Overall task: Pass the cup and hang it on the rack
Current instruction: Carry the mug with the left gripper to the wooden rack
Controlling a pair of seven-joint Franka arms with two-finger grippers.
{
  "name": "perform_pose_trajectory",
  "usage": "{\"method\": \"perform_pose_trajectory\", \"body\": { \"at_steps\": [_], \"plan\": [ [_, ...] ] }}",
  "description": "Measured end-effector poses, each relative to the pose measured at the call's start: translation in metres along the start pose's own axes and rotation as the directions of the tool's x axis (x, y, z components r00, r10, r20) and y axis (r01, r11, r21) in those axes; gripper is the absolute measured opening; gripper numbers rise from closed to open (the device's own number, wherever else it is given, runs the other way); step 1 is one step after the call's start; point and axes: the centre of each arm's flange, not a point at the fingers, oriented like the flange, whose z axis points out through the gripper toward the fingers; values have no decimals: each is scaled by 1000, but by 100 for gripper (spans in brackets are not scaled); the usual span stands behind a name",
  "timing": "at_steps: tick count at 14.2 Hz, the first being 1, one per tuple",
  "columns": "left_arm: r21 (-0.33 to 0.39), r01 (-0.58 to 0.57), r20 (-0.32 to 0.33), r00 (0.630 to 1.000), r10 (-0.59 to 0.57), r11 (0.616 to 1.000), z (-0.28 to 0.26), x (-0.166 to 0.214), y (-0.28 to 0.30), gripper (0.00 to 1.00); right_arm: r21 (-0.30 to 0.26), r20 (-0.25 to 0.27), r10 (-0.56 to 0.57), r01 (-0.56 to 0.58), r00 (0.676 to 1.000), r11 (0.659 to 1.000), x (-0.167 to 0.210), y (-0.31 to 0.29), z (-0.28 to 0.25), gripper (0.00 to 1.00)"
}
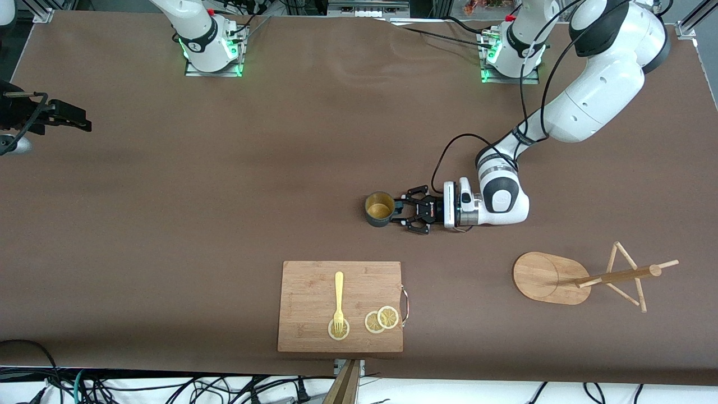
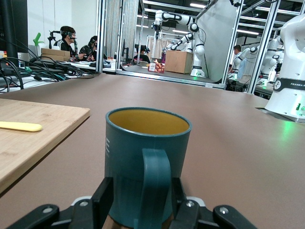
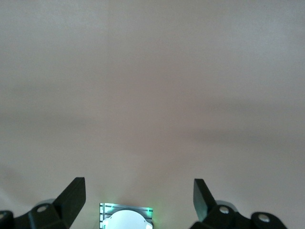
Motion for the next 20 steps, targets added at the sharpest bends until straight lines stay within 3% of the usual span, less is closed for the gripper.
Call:
{"method": "perform_pose_trajectory", "body": {
  "at_steps": [3, 9, 13, 17, 19, 20],
  "plan": [
    [4, -23, 0, 1000, 23, 1000, -1, 1, -2, 23, 0, 2, 0, 0, 1000, 1000, 0, 0, 1, 100],
    [43, -40, 2, 999, 40, 998, -22, 5, -16, 21, 1, 6, 3, -3, 1000, 1000, 0, 1, 1, 100],
    [98, -44, 16, 999, 43, 994, -86, 38, -27, 21, 9, 10, 3, -3, 1000, 1000, 0, 1, 2, 100],
    [107, 224, -9, 974, -225, 969, -174, 55, 9, 21, 10, 11, 3, -3, 1000, 1000, 0, 1, 2, 100],
    [92, 398, -50, 917, -395, 913, -215, 62, 27, 21, 10, 12, 3, -3, 1000, 1000, 0, 1, 2, 100],
    [63, 508, -79, 861, -503, 859, -231, 63, 38, 21, 10, 12, 3, -3, 1000, 1000, 0, 1, 2, 100]
  ]
}}
